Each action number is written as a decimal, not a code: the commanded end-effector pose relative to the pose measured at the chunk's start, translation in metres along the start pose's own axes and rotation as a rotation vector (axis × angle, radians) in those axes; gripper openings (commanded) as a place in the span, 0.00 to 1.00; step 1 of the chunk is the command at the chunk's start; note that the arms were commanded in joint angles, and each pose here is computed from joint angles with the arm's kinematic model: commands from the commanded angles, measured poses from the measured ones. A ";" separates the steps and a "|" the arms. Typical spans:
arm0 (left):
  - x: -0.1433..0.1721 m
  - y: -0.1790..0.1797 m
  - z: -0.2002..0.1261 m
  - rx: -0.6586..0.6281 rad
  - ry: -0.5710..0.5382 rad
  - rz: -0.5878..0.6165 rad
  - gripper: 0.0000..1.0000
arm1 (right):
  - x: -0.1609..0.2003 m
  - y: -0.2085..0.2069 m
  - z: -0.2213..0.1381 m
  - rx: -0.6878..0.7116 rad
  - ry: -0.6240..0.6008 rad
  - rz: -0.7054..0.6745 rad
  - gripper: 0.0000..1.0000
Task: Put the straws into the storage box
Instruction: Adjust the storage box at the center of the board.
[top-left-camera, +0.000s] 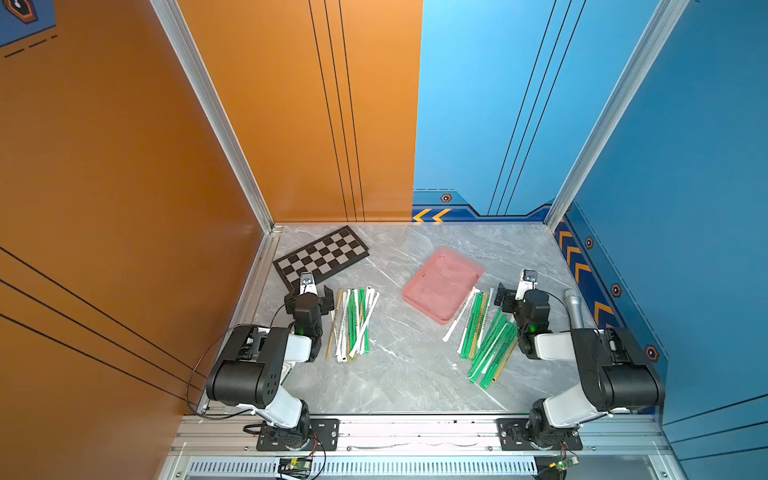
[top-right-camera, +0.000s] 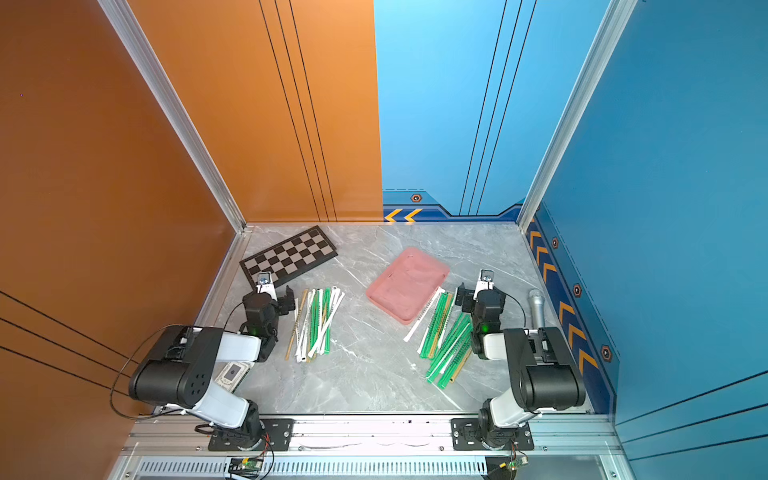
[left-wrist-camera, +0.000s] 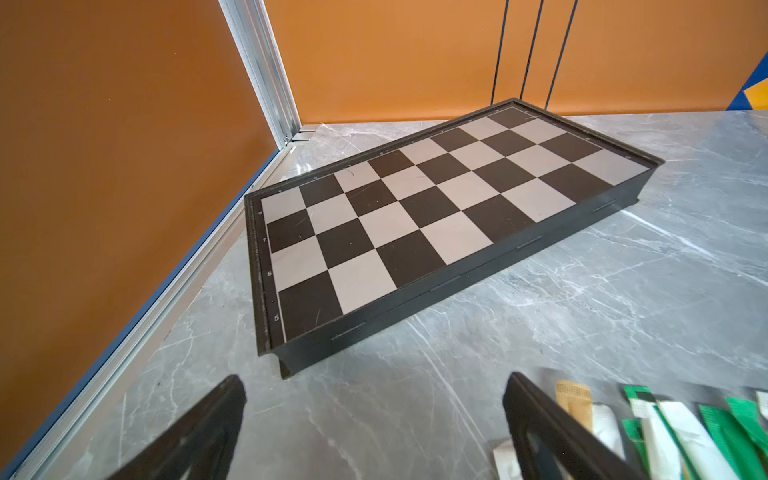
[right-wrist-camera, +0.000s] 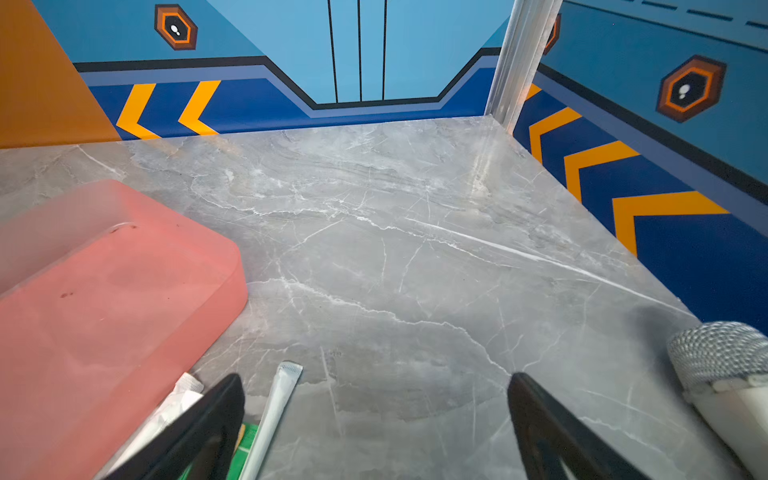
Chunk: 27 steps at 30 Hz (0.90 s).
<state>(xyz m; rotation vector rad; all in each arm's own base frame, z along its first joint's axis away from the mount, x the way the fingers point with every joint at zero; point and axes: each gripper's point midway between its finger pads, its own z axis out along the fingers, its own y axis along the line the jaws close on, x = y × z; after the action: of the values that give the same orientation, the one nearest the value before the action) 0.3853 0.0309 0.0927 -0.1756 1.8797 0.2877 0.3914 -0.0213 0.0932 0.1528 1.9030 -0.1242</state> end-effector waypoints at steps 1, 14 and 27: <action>-0.003 -0.001 0.004 0.010 -0.001 -0.009 0.99 | 0.000 0.005 0.002 -0.020 0.008 -0.002 1.00; -0.003 -0.001 0.003 0.010 -0.004 -0.011 0.99 | 0.000 0.004 0.002 -0.022 0.008 0.000 1.00; -0.003 -0.001 0.003 0.010 -0.003 -0.010 0.99 | 0.000 0.003 0.002 -0.044 0.007 0.022 1.00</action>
<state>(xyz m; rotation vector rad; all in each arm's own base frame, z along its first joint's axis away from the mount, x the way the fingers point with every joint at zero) 0.3853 0.0324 0.0926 -0.1787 1.8798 0.2878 0.3921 -0.0199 0.0927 0.1389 1.9059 -0.0912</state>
